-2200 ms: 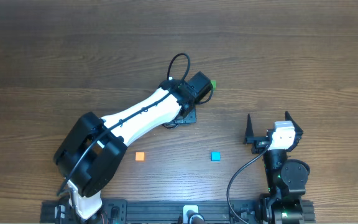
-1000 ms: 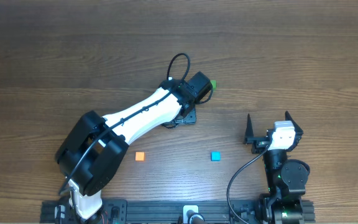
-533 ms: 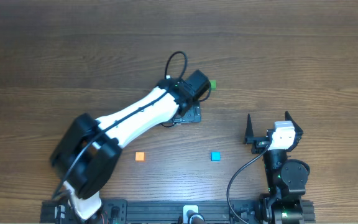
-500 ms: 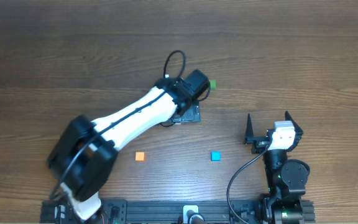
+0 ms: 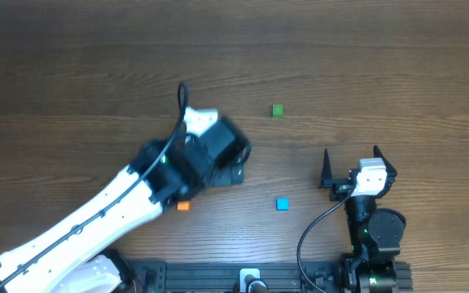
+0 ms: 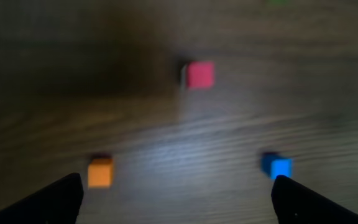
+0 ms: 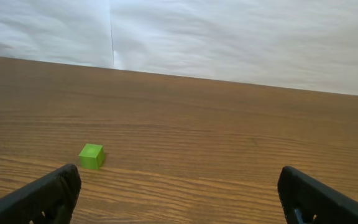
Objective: Stack Cubes
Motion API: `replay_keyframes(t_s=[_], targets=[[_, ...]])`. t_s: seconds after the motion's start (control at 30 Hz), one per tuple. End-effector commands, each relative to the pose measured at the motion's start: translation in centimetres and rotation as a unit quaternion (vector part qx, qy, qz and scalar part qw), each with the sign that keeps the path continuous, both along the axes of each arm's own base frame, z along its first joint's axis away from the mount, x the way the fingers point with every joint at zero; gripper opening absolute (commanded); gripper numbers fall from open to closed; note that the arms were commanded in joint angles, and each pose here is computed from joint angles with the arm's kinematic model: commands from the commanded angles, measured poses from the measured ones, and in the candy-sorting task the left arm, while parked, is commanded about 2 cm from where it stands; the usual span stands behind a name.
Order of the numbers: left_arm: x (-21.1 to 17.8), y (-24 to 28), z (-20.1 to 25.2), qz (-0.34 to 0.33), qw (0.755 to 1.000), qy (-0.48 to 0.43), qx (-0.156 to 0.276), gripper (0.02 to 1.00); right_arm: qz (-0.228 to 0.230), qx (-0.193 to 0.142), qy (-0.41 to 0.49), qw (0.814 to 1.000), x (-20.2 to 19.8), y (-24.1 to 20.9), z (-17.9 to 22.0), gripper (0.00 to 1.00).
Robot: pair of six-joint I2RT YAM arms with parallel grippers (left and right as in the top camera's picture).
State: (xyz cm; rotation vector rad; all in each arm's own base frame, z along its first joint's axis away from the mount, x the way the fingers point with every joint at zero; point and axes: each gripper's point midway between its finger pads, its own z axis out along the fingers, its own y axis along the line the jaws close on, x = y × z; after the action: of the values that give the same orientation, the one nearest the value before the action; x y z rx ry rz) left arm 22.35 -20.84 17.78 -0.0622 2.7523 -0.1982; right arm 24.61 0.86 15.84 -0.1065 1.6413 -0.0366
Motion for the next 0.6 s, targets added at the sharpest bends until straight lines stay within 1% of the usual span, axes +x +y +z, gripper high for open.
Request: replay_keyframes(t_s=[0.03,0.1,0.2,0.4,0.53,0.6], targets=[[-2.5,3.8,-5.1,0.059,0.998,0.023,0.031,0.936,0.0,-0.002,0.0,1.0,0.0,0.0,-0.2,0.993],[-3.0,4.6,-6.9,0.067,0.997,0.032,0.031,0.921,0.0,-0.002,0.0,1.0,0.0,0.0,-0.2,0.991],[-3.7,6.0,-9.3,0.078,0.995,0.043,0.036,0.95,0.0,-0.002,0.0,1.0,0.0,0.0,-0.2,0.993],[-4.5,7.3,-12.3,0.083,0.994,0.05,0.046,0.945,0.0,-0.002,0.0,1.0,0.0,0.0,-0.2,0.993],[-4.7,7.2,-14.2,0.067,0.996,0.045,0.037,0.932,0.0,-0.002,0.0,1.0,0.0,0.0,-0.2,0.991],[-4.8,6.9,-15.2,0.048,0.997,0.043,0.03,0.934,0.0,-0.002,0.0,1.0,0.0,0.0,-0.2,0.993]])
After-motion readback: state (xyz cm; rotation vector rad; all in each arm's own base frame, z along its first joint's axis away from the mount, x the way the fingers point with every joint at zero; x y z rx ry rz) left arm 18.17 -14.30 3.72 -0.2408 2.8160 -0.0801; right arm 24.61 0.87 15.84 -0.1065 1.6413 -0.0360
